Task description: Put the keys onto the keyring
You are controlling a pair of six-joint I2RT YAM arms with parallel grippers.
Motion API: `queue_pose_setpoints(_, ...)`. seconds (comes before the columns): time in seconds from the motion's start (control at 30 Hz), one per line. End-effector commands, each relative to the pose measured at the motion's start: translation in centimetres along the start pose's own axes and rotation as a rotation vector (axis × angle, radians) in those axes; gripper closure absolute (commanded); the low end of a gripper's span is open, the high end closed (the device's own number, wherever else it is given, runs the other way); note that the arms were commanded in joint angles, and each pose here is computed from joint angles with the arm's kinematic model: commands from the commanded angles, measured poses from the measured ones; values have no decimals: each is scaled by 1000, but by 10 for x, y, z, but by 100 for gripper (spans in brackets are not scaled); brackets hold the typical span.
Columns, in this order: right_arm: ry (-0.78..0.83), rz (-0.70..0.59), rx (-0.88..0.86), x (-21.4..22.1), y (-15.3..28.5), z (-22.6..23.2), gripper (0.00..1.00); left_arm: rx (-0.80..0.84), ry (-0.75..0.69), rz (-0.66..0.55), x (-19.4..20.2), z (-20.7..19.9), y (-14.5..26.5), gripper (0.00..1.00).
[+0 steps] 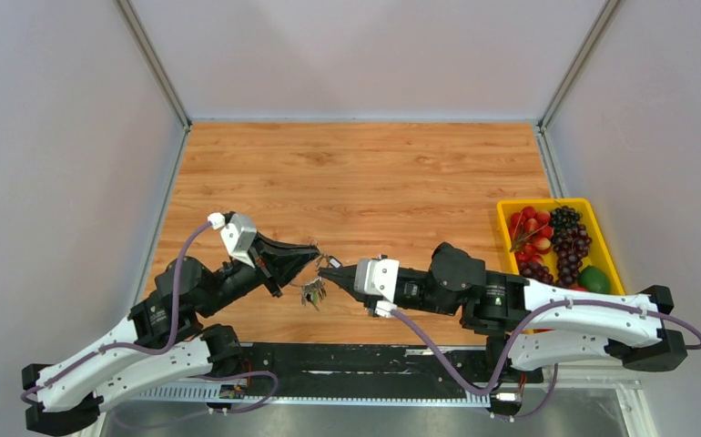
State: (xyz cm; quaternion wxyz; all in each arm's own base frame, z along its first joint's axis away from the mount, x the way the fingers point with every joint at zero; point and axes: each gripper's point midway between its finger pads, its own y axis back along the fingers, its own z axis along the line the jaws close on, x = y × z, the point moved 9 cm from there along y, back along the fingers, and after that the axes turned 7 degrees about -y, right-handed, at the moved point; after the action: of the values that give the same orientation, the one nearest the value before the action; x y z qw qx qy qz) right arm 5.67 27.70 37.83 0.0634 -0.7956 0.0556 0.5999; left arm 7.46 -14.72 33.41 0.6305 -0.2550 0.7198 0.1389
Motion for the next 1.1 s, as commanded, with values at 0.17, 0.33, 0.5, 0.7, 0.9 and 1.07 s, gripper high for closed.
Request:
queue_pose_setpoints(0.17,201,-124,81,-17,5,1,100,119,48,-73,-29,-15,9,100)
queue_pose_setpoints(0.33,232,-149,122,-15,11,2,100,155,66,-88,-34,-19,14,100)
queue_pose_setpoints(0.5,245,-229,141,-14,22,5,100,195,84,-87,-39,-23,18,100)
queue_pose_setpoints(0.7,302,-313,129,-14,25,10,100,213,99,-85,-41,-25,20,100)
queue_pose_setpoints(0.9,352,-373,132,-20,24,13,100,247,120,-90,-43,-29,20,100)
queue_pose_setpoints(1.07,399,-397,130,-20,19,14,100,291,144,-93,-46,-34,19,100)
